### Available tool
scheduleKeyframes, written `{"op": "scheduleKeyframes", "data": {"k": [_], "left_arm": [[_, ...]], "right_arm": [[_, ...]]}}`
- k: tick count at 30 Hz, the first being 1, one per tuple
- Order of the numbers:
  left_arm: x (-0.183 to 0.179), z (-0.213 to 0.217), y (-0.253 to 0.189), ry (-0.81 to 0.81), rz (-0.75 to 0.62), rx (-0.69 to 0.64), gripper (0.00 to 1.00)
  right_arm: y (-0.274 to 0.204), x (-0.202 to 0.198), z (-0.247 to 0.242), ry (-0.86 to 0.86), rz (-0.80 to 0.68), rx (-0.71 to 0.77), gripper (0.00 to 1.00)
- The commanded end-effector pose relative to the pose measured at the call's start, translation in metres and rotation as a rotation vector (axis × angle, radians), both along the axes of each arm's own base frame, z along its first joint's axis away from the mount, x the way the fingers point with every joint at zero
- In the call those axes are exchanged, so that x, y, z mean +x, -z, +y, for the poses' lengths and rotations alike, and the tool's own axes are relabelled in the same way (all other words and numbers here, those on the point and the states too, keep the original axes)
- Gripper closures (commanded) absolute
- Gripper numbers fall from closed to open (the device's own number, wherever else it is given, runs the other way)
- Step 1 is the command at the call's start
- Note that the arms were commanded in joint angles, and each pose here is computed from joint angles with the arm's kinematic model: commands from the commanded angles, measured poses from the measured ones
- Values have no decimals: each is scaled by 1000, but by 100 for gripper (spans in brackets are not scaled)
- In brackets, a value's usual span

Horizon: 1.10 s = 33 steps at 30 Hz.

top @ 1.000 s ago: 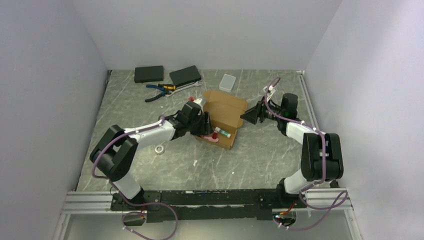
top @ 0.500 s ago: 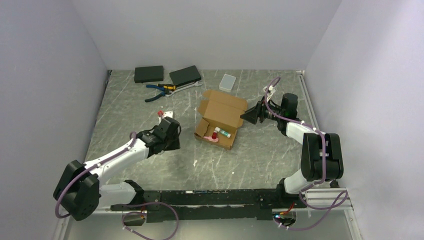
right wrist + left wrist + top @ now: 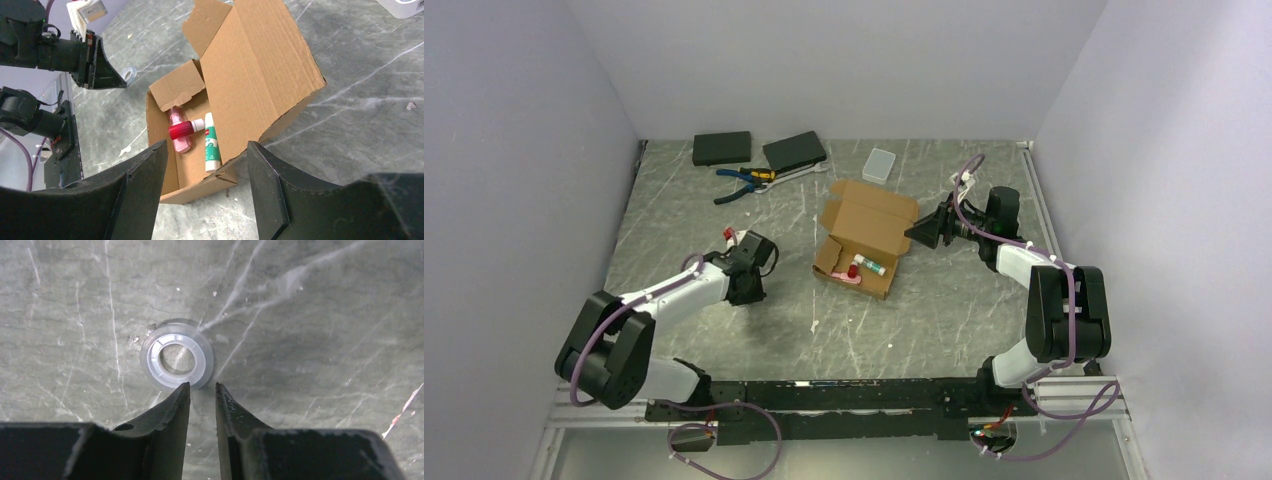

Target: Fold the paper box

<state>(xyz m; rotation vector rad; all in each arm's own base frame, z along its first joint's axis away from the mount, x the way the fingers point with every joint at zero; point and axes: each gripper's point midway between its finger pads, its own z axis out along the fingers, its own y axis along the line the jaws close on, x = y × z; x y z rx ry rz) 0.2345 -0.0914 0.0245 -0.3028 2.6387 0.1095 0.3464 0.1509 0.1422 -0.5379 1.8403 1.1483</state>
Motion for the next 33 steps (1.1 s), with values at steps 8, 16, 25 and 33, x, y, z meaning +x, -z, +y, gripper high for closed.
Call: {"op": "scheduleKeyframes", "data": {"k": [8, 16, 25, 33], "left_arm": [[24, -8, -21, 18, -71, -46, 71], [35, 3, -26, 27, -97, 24, 62], [34, 5, 12, 19, 6, 15, 72], [32, -2, 15, 23, 17, -38, 98]], "right_arm": [[-21, 9, 0, -21, -100, -1, 37], [-20, 9, 0, -20, -98, -1, 37], [-21, 9, 0, -23, -100, 1, 37], [-21, 9, 0, -24, -98, 1, 37]]}}
